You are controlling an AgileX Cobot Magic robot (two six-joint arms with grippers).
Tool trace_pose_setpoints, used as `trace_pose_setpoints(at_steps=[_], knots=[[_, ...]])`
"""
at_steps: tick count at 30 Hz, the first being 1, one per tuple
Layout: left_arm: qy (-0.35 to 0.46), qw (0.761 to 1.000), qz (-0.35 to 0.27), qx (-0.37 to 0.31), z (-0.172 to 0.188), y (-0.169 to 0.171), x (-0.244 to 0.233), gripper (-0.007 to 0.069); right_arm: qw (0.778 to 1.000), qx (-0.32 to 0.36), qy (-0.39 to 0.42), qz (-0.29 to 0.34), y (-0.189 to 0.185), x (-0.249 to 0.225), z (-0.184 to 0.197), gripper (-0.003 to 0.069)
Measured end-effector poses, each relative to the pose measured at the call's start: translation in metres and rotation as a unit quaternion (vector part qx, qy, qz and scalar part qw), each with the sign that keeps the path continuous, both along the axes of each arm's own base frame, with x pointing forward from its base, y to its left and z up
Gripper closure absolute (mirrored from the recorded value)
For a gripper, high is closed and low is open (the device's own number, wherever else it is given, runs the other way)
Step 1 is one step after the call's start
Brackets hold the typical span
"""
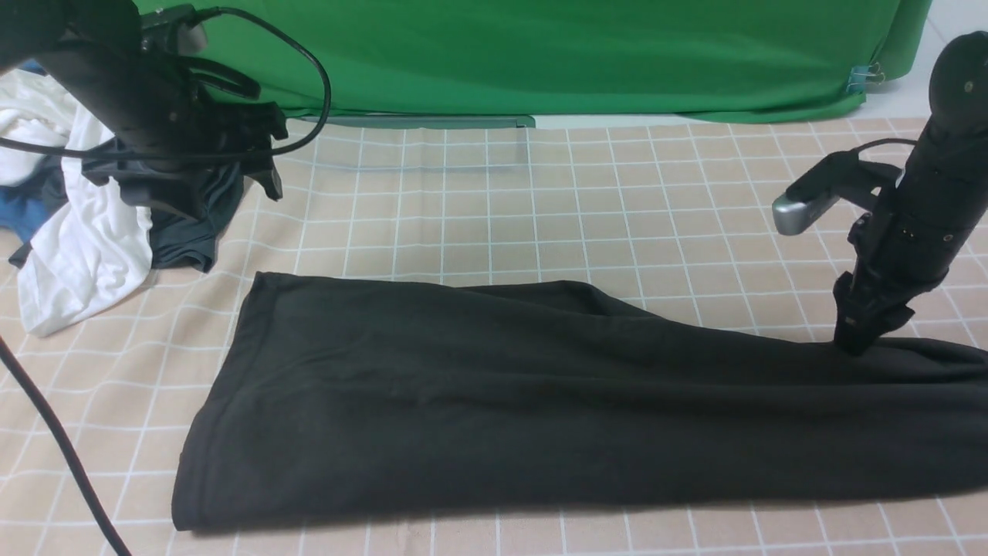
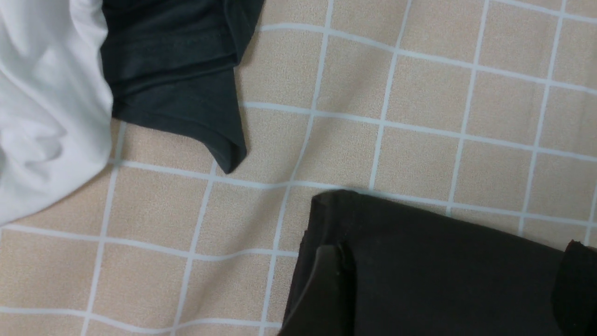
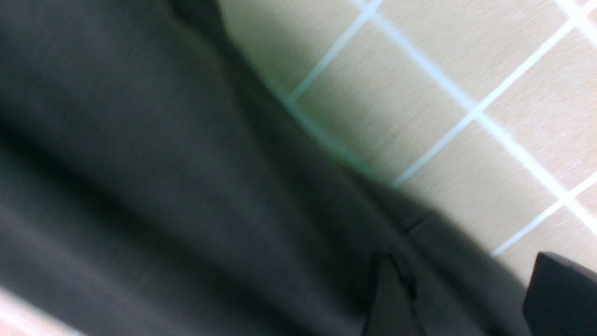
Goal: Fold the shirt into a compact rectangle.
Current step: 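Fold the black garment in half by bringing its near edge over to the far edge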
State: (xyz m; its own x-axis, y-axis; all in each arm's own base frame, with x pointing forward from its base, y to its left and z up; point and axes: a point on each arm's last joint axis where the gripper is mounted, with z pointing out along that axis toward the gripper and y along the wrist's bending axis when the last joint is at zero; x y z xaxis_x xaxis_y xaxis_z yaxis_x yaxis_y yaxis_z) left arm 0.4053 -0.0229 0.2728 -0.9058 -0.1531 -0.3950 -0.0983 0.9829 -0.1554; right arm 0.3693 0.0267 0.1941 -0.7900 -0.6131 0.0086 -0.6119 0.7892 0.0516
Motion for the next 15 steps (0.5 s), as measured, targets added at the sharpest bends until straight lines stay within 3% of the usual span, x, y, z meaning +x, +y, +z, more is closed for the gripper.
trace_pose_setpoints(at_steps=[15], knots=[[-0.006,1.000,0.003,-0.010,0.001,-0.001,0.001,0.0047,0.994,-0.029,0.044,0.093,0.027,-0.005,-0.015,0.0252]])
